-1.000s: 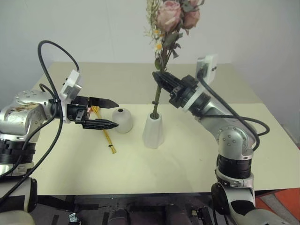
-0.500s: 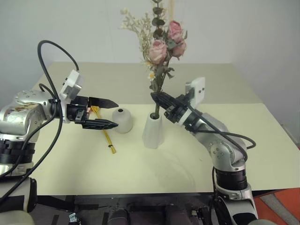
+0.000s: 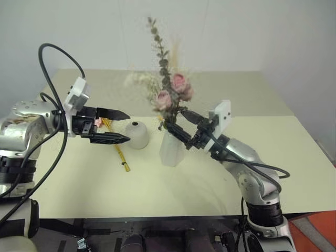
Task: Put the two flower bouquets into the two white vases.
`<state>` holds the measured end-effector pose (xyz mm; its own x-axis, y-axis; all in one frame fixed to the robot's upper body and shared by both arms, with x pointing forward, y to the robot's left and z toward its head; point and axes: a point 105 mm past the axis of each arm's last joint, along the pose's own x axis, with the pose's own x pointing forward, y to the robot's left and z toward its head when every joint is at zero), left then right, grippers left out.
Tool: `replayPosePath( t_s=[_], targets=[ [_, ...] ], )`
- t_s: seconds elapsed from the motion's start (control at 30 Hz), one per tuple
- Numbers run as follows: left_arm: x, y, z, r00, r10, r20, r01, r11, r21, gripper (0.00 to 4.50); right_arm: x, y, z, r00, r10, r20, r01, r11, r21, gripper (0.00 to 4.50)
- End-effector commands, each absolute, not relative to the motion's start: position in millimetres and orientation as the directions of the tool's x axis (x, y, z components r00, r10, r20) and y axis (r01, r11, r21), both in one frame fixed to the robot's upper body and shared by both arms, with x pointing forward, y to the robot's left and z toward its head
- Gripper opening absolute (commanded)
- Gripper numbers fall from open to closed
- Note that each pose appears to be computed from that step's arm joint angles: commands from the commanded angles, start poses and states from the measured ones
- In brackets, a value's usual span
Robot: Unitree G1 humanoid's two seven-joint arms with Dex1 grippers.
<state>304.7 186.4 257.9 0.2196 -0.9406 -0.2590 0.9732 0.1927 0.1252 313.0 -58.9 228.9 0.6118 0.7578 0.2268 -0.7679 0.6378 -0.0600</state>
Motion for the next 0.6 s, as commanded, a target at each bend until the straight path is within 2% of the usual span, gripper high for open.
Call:
replayPosePath(
  t_s=[0.03, 0.13, 0.2, 0.3, 0.4, 0.43, 0.6],
  targets=[
    [302, 200, 268, 0.292, -0.928, -0.23, 0.953, 0.264, 0.147, 4.5, 299, -73, 251, 0.582, 0.764, 0.278, -0.76, 0.633, -0.149, 4.44],
    [304, 210, 265, 0.38, -0.894, -0.236, 0.925, 0.362, 0.117, 4.5, 295, -91, 251, 0.581, 0.786, 0.212, -0.762, 0.616, -0.198, 4.44],
    [308, 219, 256, 0.467, -0.833, -0.296, 0.883, 0.459, 0.102, 4.5, 291, -103, 252, 0.575, 0.803, 0.157, -0.773, 0.596, -0.22, 4.44],
    [314, 242, 233, 0.58, -0.642, -0.501, 0.758, 0.651, 0.042, 4.5, 286, -120, 255, 0.54, 0.84, 0.047, -0.808, 0.534, -0.248, 4.44],
    [315, 258, 206, 0.582, -0.413, -0.7, 0.619, 0.784, 0.052, 4.5, 282, -128, 256, 0.482, 0.875, -0.046, -0.851, 0.454, -0.263, 4.44],
    [316, 259, 199, 0.574, -0.373, -0.729, 0.581, 0.813, 0.041, 4.5, 282, -130, 256, 0.462, 0.884, -0.073, -0.863, 0.429, -0.268, 4.44],
    [330, 254, 178, 0.555, -0.287, -0.781, 0.447, 0.895, -0.011, 4.5, 279, -132, 256, 0.343, 0.923, -0.173, -0.913, 0.284, -0.293, 4.44]
  ],
)
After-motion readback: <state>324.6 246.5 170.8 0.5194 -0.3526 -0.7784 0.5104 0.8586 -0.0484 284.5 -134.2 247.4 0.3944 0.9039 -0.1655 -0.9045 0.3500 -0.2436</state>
